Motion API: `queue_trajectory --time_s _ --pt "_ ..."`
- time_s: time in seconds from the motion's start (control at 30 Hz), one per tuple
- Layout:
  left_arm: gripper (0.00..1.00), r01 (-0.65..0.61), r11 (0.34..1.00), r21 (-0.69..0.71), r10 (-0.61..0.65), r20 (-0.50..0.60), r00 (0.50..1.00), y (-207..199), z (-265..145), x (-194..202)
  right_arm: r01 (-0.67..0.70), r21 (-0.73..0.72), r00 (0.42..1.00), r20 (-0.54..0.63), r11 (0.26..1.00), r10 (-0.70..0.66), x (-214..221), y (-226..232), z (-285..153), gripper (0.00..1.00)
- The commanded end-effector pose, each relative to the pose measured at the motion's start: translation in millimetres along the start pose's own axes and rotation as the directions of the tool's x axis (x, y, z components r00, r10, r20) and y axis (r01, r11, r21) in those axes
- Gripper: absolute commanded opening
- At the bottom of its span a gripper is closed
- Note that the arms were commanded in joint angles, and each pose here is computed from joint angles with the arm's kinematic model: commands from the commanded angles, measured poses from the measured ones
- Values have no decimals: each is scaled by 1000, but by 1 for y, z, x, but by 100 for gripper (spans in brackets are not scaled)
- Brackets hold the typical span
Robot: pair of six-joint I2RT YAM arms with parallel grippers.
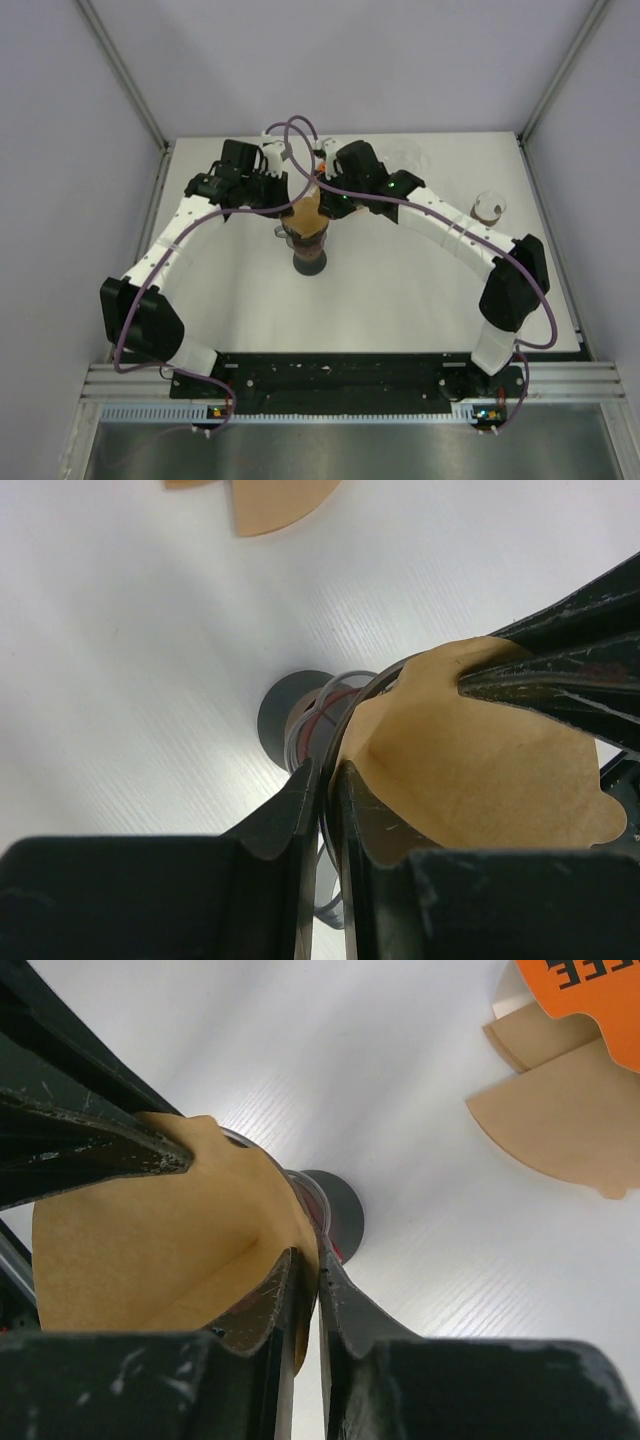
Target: Place the coffee filter in the dripper
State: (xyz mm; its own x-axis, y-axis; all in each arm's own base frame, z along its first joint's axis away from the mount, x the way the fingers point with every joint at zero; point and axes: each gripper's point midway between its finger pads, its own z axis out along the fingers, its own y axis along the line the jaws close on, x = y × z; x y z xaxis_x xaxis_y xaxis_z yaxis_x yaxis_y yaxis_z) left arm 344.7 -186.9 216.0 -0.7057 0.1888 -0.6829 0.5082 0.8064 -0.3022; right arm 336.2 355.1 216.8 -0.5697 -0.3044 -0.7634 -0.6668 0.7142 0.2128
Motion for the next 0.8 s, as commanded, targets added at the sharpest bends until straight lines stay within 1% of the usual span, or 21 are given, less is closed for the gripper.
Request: queue_trajectory --time_s 0.0,0.07,0.13,0.17,0.27,0.3,0.37,0.43,0.5,0.53,0.6,0.63,0.7,0.73,0.77 --pt "17 -51 999 -8 52 59 997 -3 -10 -12 -6 -12 1000 21 1000 7 -16 12 -4 5" --pt "17 -52 999 -7 52 61 997 -4 -10 -12 -9 -17 1000 14 1000 9 -15 13 -3 1" --pt "17 -51 999 -7 51 58 997 -3 -9 -12 -15 -18 1000 6 1000 16 -14 14 -2 1" --pt "17 -51 999 -7 52 59 997 -3 -9 -12 -15 -21 1000 3 1000 15 -13 16 -1 4" --pt "17 -53 999 -7 54 61 997 -4 -10 -12 -26 -25 1000 10 999 26 -17 17 -5 29" --pt "17 -53 999 -7 54 60 997 -3 -10 -12 -30 -25 999 12 999 31 -17 18 -7 36" --pt "17 -54 998 -7 55 62 997 -3 -10 -13 -42 -25 999 16 999 42 -19 19 -10 42" --pt "17 -54 999 -7 54 58 997 -3 -9 -11 -52 -29 998 18 998 53 -19 20 -13 44" --pt "17 -54 999 -7 55 59 997 -3 -10 -12 -59 -31 998 2 998 59 -14 20 -10 44" --pt "17 -55 998 -7 55 61 997 -4 -10 -12 -62 -32 998 -8 998 62 -10 20 -8 42" --pt "17 -55 998 -6 55 61 997 -4 -9 -12 -66 -35 997 -29 997 65 -3 19 -3 33" --pt "17 -53 999 -5 53 59 997 -4 -10 -12 -67 -38 997 -35 997 66 -2 20 -2 26" --pt "17 -53 999 -5 53 59 997 -4 -10 -12 -71 -44 997 -46 997 68 0 21 1 15" --pt "17 -53 999 -7 53 59 997 -3 -10 -12 -71 -49 996 -48 996 69 0 21 2 12" --pt "17 -54 999 -7 54 62 997 -4 -10 -13 -73 -51 996 -49 996 70 0 22 3 12"
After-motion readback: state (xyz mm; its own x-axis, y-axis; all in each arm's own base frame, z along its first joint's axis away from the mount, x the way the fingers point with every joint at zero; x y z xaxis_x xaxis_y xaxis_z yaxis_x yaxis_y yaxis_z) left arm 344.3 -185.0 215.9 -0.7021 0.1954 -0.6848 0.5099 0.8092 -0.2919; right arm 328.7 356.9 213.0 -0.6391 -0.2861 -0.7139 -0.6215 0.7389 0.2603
